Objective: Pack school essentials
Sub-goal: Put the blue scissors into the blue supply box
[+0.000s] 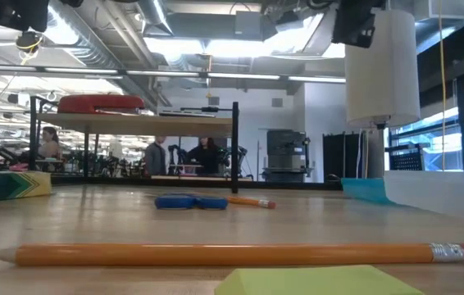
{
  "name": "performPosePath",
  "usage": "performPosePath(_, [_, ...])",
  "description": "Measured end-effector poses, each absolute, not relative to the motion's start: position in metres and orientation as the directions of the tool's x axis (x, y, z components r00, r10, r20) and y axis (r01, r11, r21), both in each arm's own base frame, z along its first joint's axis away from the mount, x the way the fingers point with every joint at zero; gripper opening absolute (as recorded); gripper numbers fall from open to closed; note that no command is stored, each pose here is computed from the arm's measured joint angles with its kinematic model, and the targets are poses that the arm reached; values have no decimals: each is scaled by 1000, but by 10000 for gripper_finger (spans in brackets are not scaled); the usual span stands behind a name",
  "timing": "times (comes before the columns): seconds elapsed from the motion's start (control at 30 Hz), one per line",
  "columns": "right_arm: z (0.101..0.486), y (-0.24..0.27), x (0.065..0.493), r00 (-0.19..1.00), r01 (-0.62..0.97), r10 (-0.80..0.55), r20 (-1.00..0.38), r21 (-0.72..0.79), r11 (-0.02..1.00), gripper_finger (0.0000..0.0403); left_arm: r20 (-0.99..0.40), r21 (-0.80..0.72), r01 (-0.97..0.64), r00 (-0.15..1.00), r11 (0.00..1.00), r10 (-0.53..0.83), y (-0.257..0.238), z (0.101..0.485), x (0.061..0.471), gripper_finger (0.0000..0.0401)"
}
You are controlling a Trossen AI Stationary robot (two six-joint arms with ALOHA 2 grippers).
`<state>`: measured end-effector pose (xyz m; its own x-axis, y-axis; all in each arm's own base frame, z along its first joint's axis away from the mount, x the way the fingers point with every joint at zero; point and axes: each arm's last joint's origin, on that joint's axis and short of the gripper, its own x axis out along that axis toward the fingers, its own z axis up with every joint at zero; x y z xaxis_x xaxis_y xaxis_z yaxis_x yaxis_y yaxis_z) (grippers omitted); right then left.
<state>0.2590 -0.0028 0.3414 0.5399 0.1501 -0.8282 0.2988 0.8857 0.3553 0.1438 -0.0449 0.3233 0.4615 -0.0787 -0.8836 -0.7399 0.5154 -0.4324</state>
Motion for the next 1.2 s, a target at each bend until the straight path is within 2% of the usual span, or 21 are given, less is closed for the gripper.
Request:
performPosePath(0.17, [340,5,276,601,273,217,-769,453,849,95,-881,-429,-729,468,533,-70,-47,324,143,0])
performPosePath(0.43, [320,21,307,593,237,293,-750,510,827,121,-880,-417,-687,469,595,-76,-50,324,142,0])
performPosePath(0.57, [310,32,327,636,187,280,-719,496,848,121,-880,-412,-674,469,613,-76,-50,324,142,0])
performPosePath(1.0, [262,41,366,608,61,217,-764,318,946,122,-880,-411,-672,470,617,-74,-50,324,142,0])
performPosePath(1.2, [242,48,385,651,1,185,-736,245,970,122,-880,-410,-671,470,617,-74,-50,324,142,0])
